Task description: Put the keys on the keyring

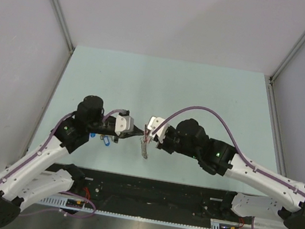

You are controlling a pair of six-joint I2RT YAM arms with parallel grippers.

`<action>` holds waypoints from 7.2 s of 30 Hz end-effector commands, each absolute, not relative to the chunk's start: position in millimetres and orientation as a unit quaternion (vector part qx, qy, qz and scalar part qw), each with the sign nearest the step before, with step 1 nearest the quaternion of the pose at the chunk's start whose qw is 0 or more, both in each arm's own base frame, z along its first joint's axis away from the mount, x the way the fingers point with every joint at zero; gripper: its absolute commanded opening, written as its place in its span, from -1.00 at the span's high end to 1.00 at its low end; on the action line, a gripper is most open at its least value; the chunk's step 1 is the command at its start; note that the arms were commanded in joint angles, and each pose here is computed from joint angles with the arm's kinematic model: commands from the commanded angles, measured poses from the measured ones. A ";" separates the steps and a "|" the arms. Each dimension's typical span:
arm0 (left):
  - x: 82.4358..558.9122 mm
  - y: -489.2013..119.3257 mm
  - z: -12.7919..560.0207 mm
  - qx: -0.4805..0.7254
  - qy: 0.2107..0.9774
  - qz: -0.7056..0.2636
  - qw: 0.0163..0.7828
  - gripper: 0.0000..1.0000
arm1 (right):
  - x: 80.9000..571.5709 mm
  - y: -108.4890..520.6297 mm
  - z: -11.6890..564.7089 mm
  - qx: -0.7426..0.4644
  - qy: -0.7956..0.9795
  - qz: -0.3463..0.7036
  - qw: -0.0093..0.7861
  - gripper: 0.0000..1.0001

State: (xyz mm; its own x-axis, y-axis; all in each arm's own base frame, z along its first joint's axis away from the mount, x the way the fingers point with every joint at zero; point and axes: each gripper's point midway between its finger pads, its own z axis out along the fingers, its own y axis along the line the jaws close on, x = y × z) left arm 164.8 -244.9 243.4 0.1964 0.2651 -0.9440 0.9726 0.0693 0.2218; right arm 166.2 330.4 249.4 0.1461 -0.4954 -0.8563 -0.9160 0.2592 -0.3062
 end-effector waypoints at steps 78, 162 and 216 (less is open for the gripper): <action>180.4 -164.9 269.2 0.369 0.648 -0.240 0.621 0.99 | 265.7 298.3 64.1 -0.524 0.695 0.293 0.396 0.31; 186.1 -168.7 258.6 0.378 0.661 -0.246 0.600 1.00 | 268.3 316.6 40.6 -0.565 0.645 0.351 0.377 0.39; 184.3 -170.2 257.8 0.384 0.658 -0.250 0.598 1.00 | 287.5 287.5 38.7 -0.481 0.730 0.242 0.421 1.00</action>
